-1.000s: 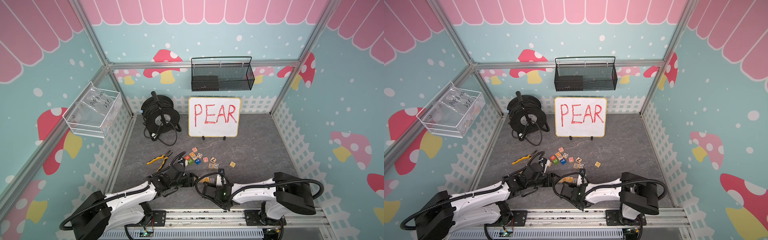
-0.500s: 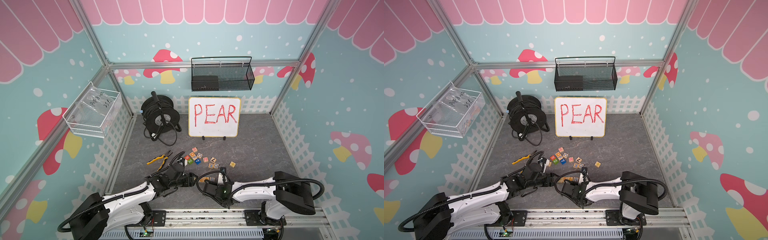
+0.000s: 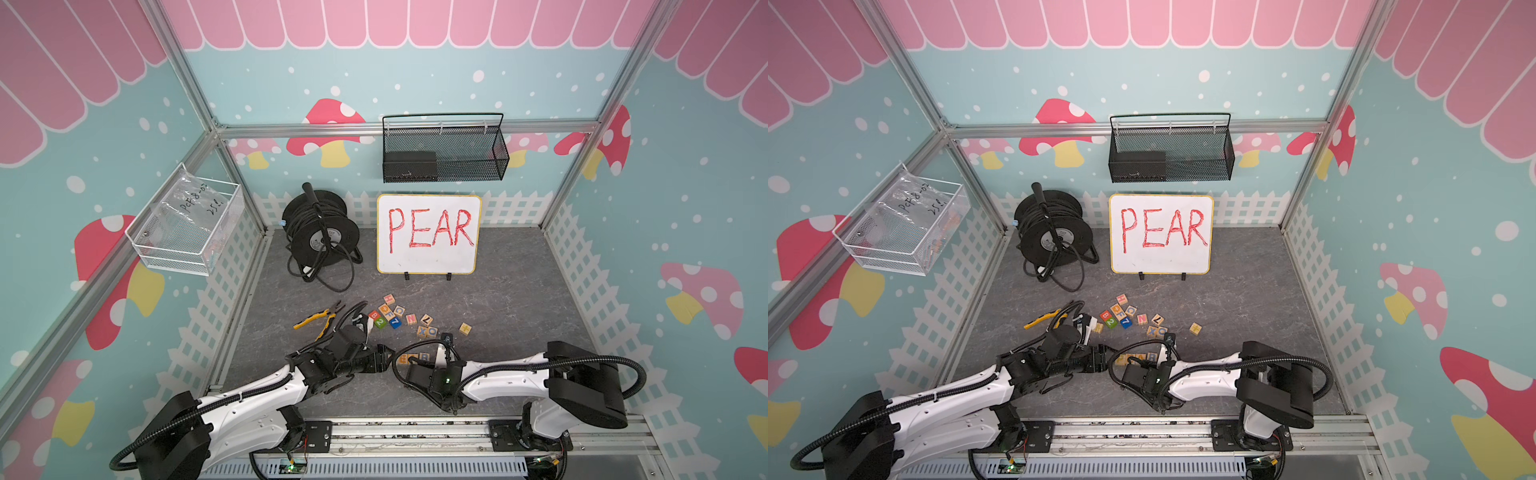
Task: Spell the uppercase word “pear” with letter blocks
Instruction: Move the letter block to the center of the board, then adjust the letter block at the center of the board.
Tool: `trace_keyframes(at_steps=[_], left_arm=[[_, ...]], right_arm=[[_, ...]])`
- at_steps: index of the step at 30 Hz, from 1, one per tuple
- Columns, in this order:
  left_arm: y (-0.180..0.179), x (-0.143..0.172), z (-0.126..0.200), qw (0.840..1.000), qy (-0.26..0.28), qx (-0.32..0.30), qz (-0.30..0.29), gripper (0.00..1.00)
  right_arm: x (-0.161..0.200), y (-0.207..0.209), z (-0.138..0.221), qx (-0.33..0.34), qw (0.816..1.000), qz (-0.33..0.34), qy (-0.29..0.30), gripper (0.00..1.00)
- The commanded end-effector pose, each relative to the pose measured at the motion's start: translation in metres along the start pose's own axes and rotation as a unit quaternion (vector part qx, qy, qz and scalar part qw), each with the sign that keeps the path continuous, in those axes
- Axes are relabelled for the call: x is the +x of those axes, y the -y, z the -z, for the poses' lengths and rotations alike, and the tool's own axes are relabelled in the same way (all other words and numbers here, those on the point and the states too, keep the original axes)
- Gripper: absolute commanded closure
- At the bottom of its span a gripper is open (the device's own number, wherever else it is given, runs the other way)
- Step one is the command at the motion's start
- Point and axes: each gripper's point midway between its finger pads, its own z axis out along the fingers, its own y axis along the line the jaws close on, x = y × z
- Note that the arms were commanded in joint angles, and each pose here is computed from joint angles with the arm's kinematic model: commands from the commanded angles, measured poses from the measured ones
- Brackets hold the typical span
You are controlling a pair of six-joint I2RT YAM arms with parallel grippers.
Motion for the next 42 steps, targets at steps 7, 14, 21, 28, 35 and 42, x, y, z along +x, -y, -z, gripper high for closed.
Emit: trace_keyframes(at_steps=[7, 14, 21, 28, 35, 42], left_arm=[[-0.009, -0.004, 0.008, 1.0, 0.016, -0.012, -0.003, 0.28], [-0.007, -0.008, 0.007, 1.0, 0.02, -0.011, -0.001, 0.28], [-0.003, -0.013, 0.0, 1.0, 0.013, -0.012, -0.004, 0.28], [0.002, -0.015, -0.007, 1.0, 0.003, -0.013, -0.008, 0.28], [-0.004, -0.017, -0.006, 1.0, 0.009, -0.027, -0.004, 0.28], [-0.009, -0.015, -0.012, 0.999, 0.0, -0.037, -0.002, 0.28]], right_arm=[[0.05, 0.077, 0.034, 0.094, 0.985, -0.035, -0.141, 0.01], [0.008, 0.099, 0.047, -0.007, 0.979, -0.197, -0.045, 0.01], [-0.015, 0.099, 0.049, -0.008, 0.983, -0.18, -0.016, 0.0], [-0.032, 0.08, 0.022, 0.027, 0.993, -0.106, -0.031, 0.0], [-0.044, 0.064, 0.011, -0.027, 0.997, -0.062, -0.032, 0.0], [-0.03, 0.047, -0.009, -0.039, 0.997, 0.011, -0.065, 0.0]])
